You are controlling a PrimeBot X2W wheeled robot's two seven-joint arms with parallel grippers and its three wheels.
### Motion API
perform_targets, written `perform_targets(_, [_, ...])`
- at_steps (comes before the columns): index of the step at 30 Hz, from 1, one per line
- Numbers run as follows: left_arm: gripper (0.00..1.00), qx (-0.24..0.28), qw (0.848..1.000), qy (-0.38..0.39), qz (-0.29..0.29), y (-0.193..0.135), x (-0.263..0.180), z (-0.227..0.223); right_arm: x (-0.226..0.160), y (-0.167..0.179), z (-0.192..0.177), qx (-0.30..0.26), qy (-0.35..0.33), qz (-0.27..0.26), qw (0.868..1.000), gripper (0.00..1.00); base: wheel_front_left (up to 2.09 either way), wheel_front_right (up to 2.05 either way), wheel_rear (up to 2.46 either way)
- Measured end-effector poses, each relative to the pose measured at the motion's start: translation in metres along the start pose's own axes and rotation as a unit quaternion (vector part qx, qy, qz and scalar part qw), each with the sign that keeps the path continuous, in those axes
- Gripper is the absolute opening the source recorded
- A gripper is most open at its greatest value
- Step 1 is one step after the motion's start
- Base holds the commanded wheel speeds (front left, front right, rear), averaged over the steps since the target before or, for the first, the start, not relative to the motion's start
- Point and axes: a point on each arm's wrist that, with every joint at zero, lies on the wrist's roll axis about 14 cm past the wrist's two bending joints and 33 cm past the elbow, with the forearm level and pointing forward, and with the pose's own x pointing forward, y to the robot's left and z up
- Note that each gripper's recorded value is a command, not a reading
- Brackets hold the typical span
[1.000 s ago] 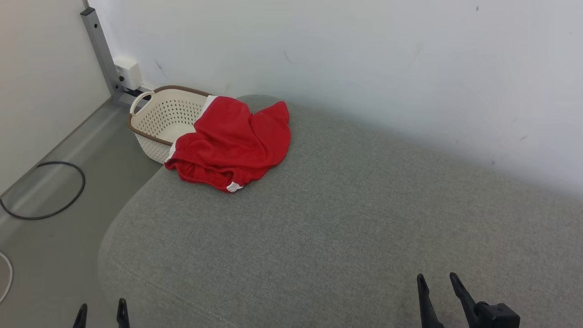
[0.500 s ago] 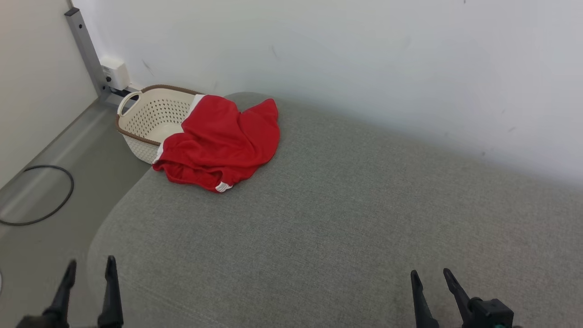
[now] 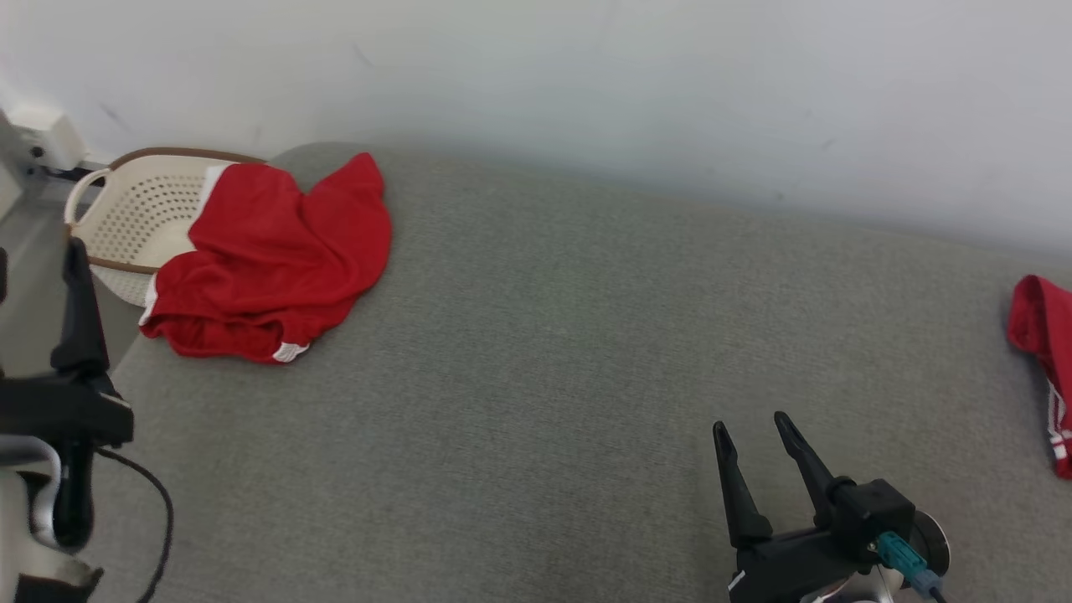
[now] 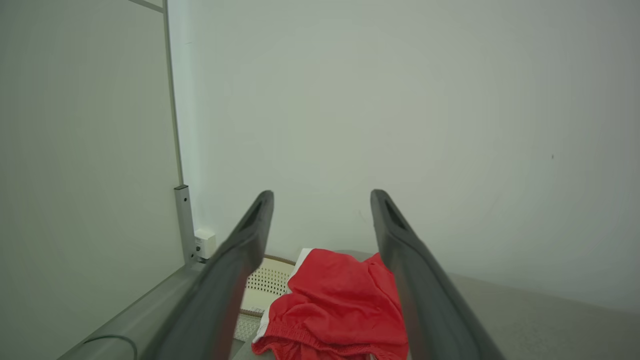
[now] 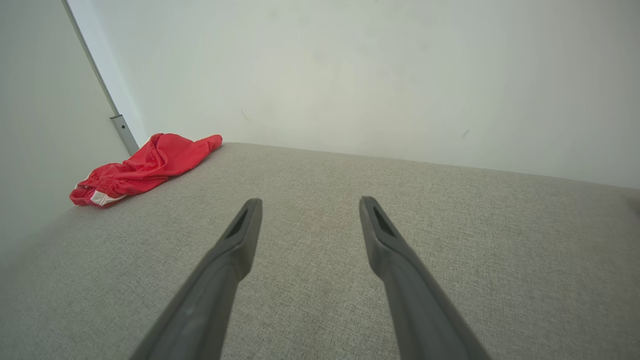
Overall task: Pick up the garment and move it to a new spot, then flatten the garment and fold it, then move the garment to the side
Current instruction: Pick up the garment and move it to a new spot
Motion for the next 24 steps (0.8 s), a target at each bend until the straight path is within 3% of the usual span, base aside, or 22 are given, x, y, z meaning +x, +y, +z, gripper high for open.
perform_targets(12, [1.0,-0.003,0.994,0.095,-0.046,-0.048,0.088,-0.07,-0.024,-0.068,0.006,-0.016,-0.008,-0.093,0.995,1.0,0.0,0.0,0.0])
perform_targets(24, [1.0,-0.008,0.963,0.253,-0.093,-0.111,0.116,-0.189,-0.047,-0.115,-0.023,-0.014,0.029,-0.159,0.987,1.0,0.0,0.0,0.0])
